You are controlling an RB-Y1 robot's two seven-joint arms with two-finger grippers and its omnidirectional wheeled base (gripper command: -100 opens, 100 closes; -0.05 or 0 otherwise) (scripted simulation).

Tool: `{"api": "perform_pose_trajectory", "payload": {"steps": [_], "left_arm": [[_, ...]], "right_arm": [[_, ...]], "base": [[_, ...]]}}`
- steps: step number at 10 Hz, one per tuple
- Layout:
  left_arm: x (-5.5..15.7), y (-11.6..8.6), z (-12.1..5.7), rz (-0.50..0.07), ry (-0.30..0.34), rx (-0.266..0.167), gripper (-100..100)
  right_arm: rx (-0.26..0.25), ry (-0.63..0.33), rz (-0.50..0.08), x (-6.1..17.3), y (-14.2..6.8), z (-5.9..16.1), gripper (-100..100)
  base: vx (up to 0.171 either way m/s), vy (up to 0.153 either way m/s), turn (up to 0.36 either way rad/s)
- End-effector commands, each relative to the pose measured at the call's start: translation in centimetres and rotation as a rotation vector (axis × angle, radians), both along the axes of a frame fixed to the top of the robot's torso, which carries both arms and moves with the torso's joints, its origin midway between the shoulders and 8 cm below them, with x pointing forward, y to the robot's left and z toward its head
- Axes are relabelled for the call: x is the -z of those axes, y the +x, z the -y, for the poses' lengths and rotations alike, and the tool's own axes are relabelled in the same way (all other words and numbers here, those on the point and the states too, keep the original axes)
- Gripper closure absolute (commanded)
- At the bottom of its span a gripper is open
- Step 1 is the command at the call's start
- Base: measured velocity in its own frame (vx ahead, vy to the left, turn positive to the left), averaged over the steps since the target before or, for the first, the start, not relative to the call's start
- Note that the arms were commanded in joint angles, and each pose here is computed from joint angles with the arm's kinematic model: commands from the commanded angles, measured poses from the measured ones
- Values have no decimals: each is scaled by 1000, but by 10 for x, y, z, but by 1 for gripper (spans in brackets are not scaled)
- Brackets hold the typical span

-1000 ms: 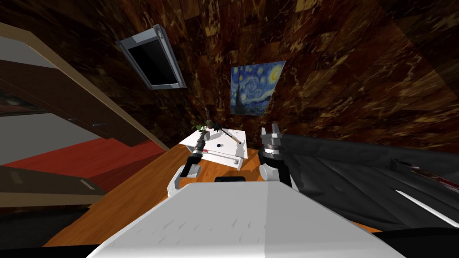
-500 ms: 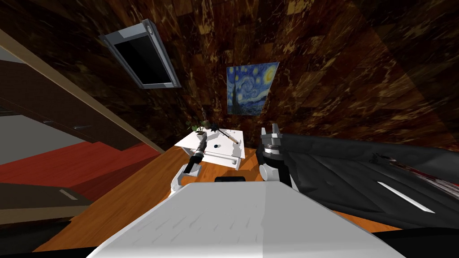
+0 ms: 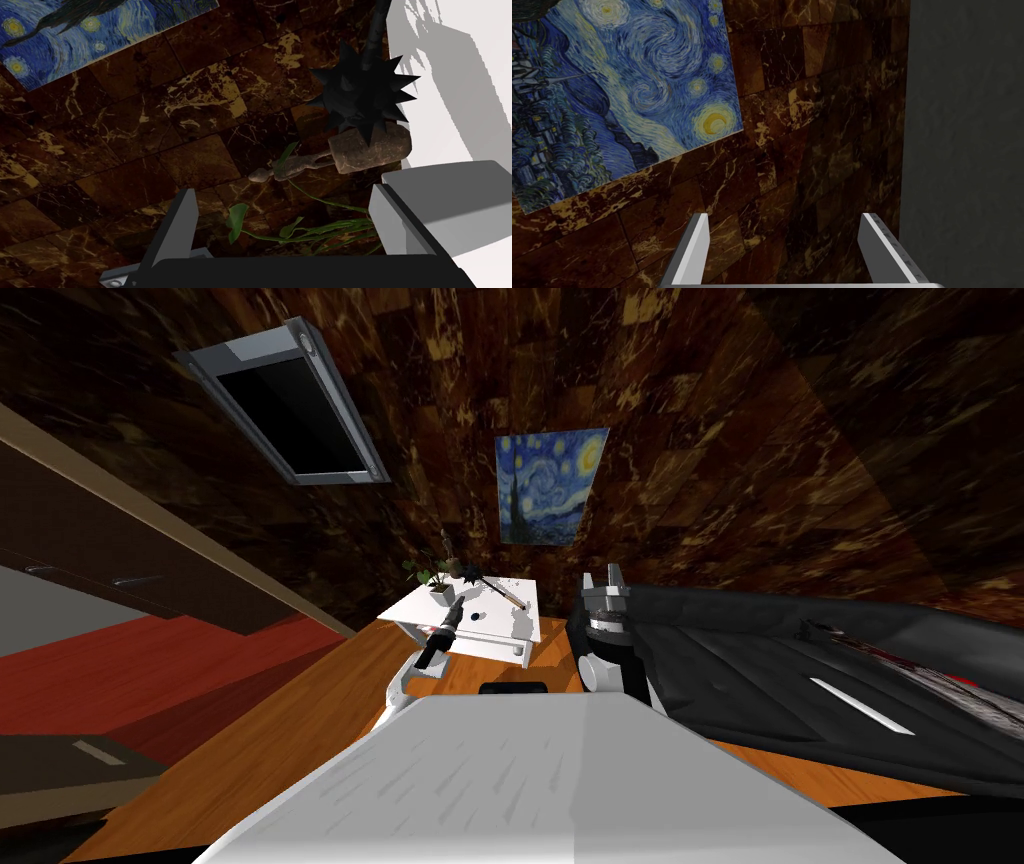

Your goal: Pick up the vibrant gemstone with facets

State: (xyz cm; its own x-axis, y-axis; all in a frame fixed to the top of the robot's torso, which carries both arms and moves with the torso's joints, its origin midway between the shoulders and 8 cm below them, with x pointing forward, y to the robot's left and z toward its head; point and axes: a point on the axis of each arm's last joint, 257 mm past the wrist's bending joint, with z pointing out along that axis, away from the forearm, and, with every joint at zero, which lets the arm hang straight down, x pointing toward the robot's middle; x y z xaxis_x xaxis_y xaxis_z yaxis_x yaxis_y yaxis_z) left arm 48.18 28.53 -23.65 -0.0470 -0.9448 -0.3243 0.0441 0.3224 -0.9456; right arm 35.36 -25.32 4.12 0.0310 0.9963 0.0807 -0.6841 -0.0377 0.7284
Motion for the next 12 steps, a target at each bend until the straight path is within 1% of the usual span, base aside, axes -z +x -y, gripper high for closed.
{"api": "perform_pose_trajectory", "payload": {"steps": [1,2,3,4,5,6,7,8,9,10,11,12], "left_arm": [[19,8,-3,-55,15,-1,-100],[32,6,-7,-80,16,-8,-100],[42,12,-10,-116,31,-8,-100],[55,9,-14,-142,33,-16,-100],[67,15,-19,-182,49,-18,-100],[78,12,-23,-206,51,-26,-100],[78,12,-23,-206,51,-26,-100],[89,17,-29,-244,68,-30,-100],[101,13,-34,-269,70,-38,-100],[108,18,-39,-301,88,-42,-100],[121,13,-45,-330,91,-52,-100],[127,18,-52,-360,109,-58,-100]], "right_arm": [[0,0,0,0,0,0,0],[0,0,0,0,0,0,0],[0,0,0,0,0,0,0],[0,0,0,0,0,0,0],[0,0,0,0,0,0,0],[0,0,0,0,0,0,0],[0,0,0,0,0,0,0],[0,0,0,0,0,0,0],[0,0,0,0,0,0,0],[0,0,0,0,0,0,0],[0,0,0,0,0,0,0],[0,0,0,0,0,0,0]], "base": [[8,-53,-115],[10,-46,-52],[19,-54,-101],[21,-45,-56],[26,-54,-111],[18,-42,-53],[5,-19,11],[11,-34,-97],[13,-38,-76],[21,-48,-107],[20,-47,-57],[25,-56,-112]]}}
